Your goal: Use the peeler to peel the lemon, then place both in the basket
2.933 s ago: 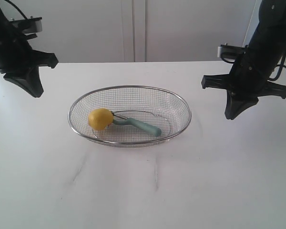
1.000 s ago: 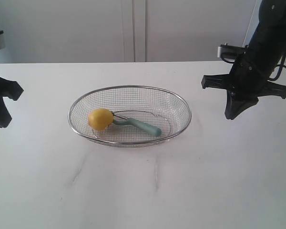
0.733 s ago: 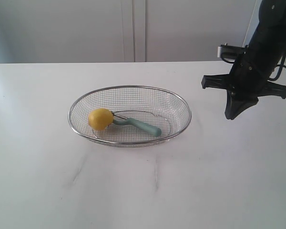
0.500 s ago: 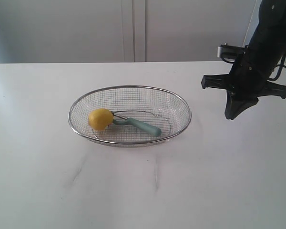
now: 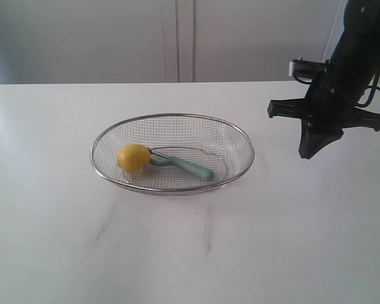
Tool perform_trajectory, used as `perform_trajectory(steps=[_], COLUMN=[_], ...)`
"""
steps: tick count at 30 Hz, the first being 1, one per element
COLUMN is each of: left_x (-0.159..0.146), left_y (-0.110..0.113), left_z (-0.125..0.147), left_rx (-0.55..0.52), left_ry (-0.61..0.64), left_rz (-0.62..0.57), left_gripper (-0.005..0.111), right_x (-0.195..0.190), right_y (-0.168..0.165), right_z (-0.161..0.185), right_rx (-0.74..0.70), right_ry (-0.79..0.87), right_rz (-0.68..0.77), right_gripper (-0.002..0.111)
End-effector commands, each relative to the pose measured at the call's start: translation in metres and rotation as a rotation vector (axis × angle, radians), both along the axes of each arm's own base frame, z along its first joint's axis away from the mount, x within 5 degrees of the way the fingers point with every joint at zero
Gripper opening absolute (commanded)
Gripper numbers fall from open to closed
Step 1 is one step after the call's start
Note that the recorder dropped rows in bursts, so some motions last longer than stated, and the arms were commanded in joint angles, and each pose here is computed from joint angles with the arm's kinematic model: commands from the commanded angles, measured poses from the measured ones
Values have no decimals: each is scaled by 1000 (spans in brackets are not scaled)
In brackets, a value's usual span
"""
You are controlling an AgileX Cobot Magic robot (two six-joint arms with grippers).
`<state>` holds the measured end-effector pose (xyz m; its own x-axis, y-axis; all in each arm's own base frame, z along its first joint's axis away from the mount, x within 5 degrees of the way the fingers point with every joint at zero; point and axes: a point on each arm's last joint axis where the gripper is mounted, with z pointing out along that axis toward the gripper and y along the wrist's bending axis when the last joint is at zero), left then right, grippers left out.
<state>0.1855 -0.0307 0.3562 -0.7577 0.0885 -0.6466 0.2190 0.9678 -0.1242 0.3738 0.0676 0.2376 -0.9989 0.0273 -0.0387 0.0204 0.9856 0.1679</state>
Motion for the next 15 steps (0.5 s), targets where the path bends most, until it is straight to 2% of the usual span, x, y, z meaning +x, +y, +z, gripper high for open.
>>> perform_trajectory(steps=[1,7,11,15], left_x=[-13,-50,-74,-92], left_y=[3,17,24,24], left_z=[-32,-73,-88,-93], left_rx=[16,51,65,71], left_ry=[-9,-10,-52,-110], left_rz=[18,88,140,142], left_gripper=[0,0,0,0], right_x=[-1,-1,-1,-1], right_y=[-2,-2,-2,-2], right_z=[5,5,5,5], right_rx=[-5,-5,-5,-5], right_ry=[-12,-12,-12,-12], right_rz=[-1,-1,-1,-1], right_gripper=[0,0,0,0])
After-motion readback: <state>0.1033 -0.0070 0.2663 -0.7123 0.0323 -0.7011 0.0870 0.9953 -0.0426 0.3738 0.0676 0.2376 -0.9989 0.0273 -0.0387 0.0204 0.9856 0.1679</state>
